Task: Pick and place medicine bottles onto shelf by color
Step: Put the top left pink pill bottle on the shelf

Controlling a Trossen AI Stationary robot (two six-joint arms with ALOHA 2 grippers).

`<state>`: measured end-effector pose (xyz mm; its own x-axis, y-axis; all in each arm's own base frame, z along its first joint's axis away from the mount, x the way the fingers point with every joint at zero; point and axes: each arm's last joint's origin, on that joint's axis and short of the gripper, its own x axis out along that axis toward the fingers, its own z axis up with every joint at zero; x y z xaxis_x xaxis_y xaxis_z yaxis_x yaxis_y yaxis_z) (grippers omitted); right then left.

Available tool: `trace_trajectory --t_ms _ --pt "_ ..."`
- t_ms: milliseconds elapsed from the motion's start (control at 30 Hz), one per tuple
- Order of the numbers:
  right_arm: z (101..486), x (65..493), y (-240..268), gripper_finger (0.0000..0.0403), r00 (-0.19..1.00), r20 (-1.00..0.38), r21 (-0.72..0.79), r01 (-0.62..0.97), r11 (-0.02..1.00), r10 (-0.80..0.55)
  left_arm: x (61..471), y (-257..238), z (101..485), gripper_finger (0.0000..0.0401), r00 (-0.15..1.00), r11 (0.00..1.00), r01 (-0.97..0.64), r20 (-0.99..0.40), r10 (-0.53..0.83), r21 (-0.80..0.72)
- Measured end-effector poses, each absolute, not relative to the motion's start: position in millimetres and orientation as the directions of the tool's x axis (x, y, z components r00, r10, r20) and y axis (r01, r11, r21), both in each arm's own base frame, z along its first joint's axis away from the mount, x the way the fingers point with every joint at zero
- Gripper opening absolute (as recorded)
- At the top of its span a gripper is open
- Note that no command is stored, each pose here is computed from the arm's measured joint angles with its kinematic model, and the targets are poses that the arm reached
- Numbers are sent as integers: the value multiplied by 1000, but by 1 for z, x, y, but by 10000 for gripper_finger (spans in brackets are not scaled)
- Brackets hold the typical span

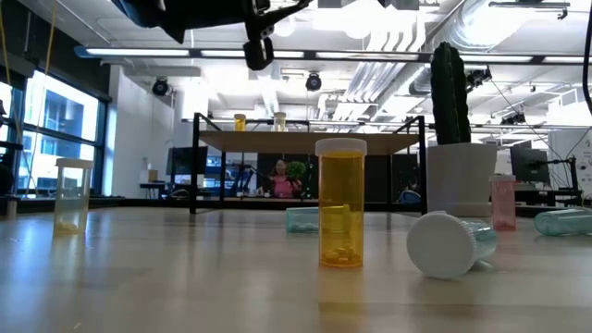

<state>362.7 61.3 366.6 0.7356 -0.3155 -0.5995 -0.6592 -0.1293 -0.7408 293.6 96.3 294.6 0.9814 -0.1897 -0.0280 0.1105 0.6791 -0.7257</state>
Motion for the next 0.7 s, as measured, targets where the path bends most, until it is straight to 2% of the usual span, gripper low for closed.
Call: trace_trajectory --t_ms 267,467,700 --pt "366 362 61 92 729 -595 -778 -628 14 -338 286 117 295 207 991 778 84 -28 -129 -623" --pt "367 363 54 92 715 -581 -807 -568 163 -388 275 138 295 205 996 872 64 -26 -87 -485" --pt "367 365 31 92 684 -575 -812 -412 414 -448 265 157 295 204 1000 948 11 -22 -19 -318"
